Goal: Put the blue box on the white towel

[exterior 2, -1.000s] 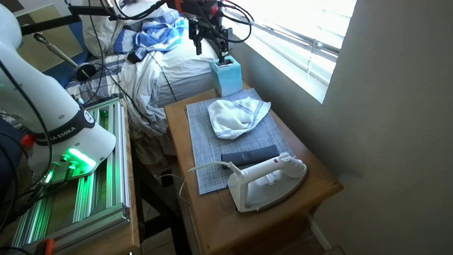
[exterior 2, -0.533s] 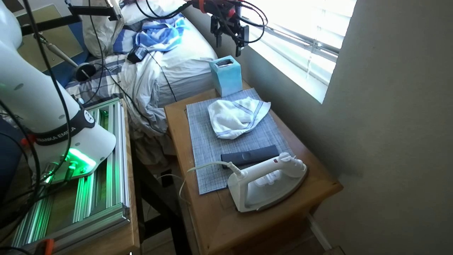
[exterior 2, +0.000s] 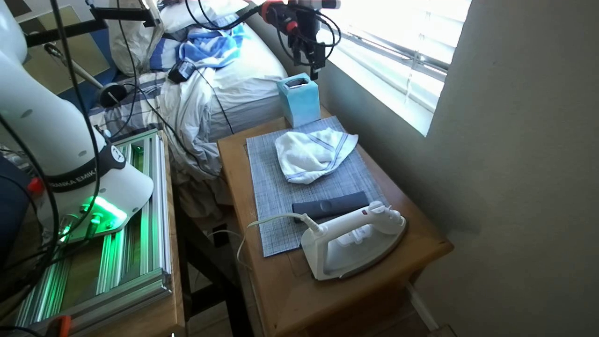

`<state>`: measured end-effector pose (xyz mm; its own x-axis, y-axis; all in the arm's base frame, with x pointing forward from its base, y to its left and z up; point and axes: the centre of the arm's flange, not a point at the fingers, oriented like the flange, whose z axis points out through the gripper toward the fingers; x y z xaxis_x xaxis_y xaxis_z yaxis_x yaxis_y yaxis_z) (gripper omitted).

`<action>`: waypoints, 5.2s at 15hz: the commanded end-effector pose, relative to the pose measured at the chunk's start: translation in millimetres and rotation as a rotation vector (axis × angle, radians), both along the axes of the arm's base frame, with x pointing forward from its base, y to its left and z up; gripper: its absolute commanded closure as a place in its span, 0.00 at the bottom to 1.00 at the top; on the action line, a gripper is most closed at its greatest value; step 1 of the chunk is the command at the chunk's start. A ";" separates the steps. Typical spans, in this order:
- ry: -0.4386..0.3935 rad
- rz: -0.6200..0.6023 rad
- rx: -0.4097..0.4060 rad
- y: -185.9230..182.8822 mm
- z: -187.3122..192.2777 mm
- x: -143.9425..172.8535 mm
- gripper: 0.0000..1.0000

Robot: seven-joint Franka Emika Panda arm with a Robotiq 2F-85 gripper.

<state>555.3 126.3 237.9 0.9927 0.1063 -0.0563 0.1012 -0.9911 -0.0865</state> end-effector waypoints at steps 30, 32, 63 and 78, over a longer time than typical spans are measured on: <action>0.167 -0.068 -0.070 56.8 -104.8 48.4 0.79; 0.177 -0.066 -0.060 56.0 -98.6 45.6 0.92; -0.054 -0.878 -0.082 -161.0 -14.2 -132.5 0.99; -0.044 -0.712 -0.138 -167.3 -17.1 -85.7 0.99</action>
<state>440.5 -37.3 222.8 0.8077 -0.5858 0.0669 -0.5857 -0.8102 -0.0228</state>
